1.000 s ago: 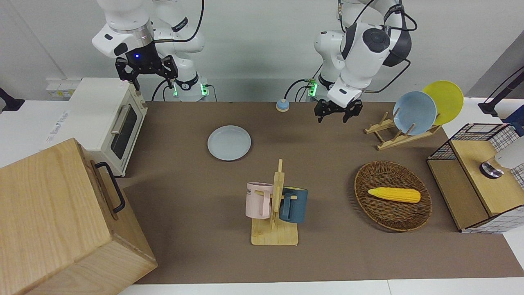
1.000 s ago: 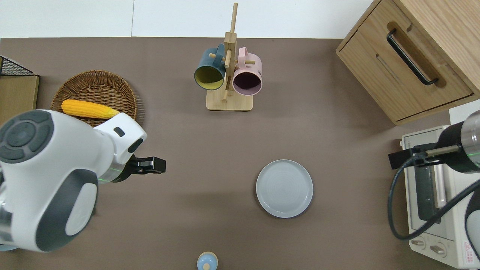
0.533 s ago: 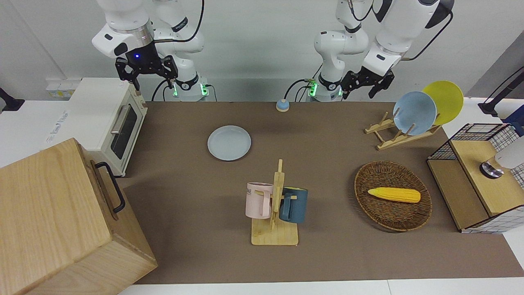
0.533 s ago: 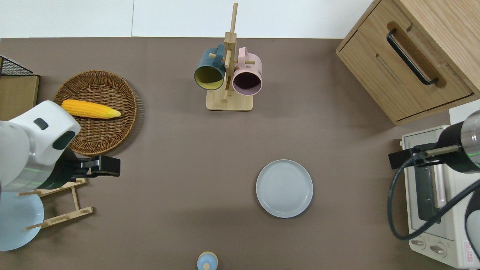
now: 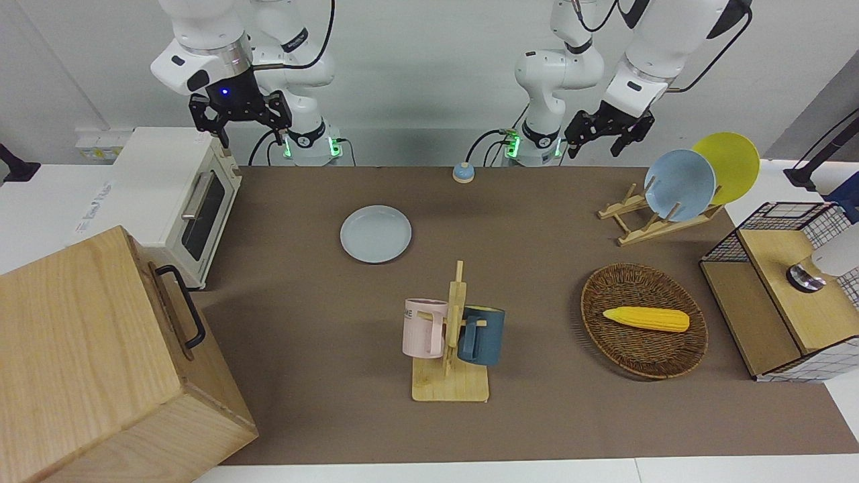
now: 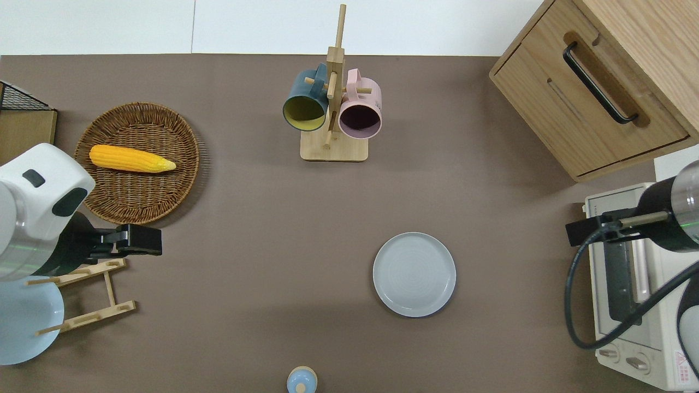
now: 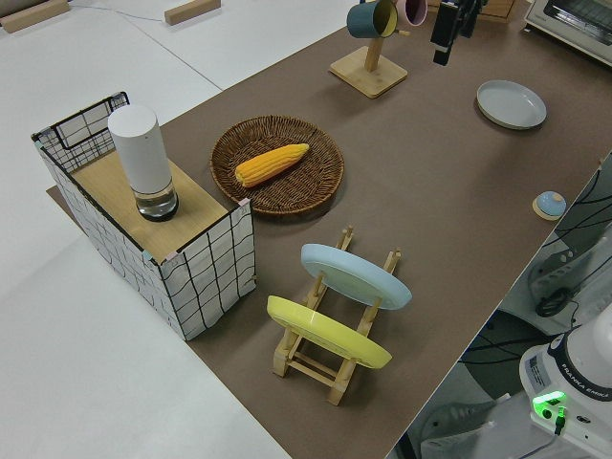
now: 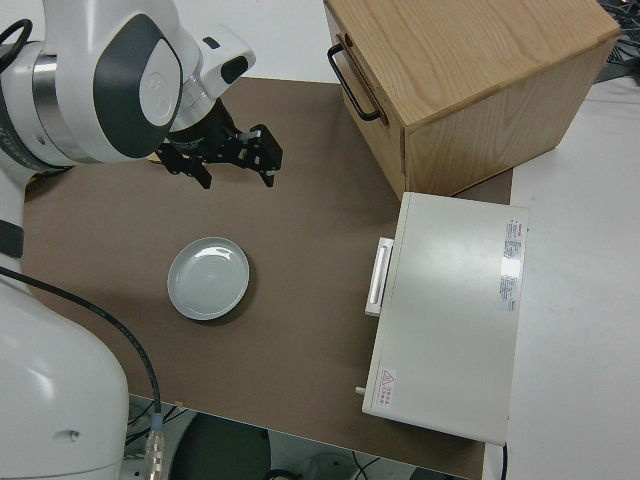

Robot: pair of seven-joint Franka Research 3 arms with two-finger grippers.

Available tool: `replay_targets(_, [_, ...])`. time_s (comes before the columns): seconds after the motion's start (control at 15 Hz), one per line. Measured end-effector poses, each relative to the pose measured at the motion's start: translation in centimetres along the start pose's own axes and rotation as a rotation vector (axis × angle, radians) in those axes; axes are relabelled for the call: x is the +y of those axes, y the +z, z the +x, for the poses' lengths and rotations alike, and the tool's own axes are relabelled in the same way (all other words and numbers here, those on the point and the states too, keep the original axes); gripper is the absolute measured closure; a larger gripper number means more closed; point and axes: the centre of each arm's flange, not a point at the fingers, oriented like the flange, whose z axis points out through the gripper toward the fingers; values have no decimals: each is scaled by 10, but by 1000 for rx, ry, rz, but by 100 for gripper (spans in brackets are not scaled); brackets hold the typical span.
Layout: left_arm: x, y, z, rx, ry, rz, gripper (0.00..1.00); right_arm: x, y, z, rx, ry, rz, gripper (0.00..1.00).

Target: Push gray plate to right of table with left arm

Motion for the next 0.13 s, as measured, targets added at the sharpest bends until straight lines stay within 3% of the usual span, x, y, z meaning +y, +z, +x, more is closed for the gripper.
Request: replay_targets(0.13, [-3,0,1,0,-5,-1,0,0,0,0,0,0,0,0])
